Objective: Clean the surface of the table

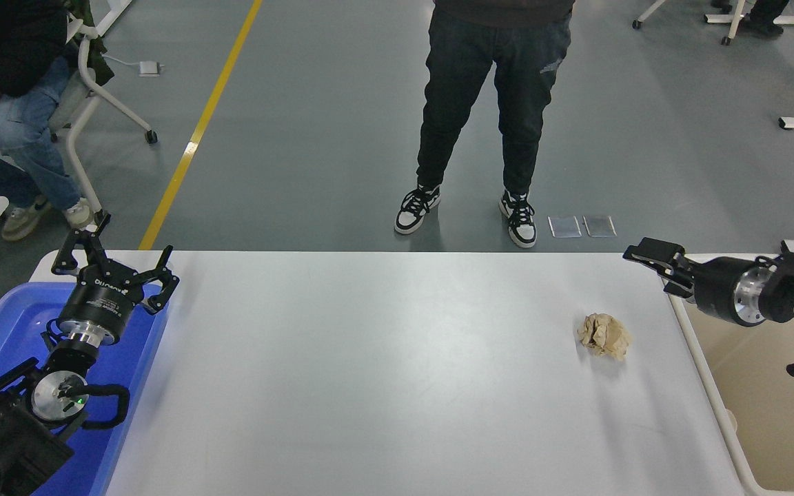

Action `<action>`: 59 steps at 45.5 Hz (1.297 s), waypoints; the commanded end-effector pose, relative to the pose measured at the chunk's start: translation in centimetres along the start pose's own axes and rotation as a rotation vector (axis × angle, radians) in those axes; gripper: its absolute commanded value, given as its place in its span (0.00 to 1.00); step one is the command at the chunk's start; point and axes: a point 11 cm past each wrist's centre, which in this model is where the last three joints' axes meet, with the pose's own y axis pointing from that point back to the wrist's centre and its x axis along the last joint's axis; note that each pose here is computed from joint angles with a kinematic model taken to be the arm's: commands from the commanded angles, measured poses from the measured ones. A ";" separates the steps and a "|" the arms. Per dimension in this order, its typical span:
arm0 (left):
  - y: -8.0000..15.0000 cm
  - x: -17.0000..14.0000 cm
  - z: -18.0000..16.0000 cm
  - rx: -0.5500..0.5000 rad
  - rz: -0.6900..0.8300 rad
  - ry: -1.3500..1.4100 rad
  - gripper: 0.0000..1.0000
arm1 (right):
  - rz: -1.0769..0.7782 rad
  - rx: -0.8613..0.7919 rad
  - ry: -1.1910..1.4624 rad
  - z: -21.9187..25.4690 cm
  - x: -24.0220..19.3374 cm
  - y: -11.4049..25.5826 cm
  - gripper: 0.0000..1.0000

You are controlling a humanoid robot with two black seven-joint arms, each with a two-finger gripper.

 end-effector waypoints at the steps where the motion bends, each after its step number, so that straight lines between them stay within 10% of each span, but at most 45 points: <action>1: 0.0 0.0 0.0 0.000 0.000 0.000 1.00 | -0.058 -0.058 0.292 -0.4 -0.9 -1.2 0.99; 59: 0.0 0.0 0.0 0.000 0.000 0.000 1.00 | -0.146 -0.165 0.476 0.7 -7.4 -9.2 0.99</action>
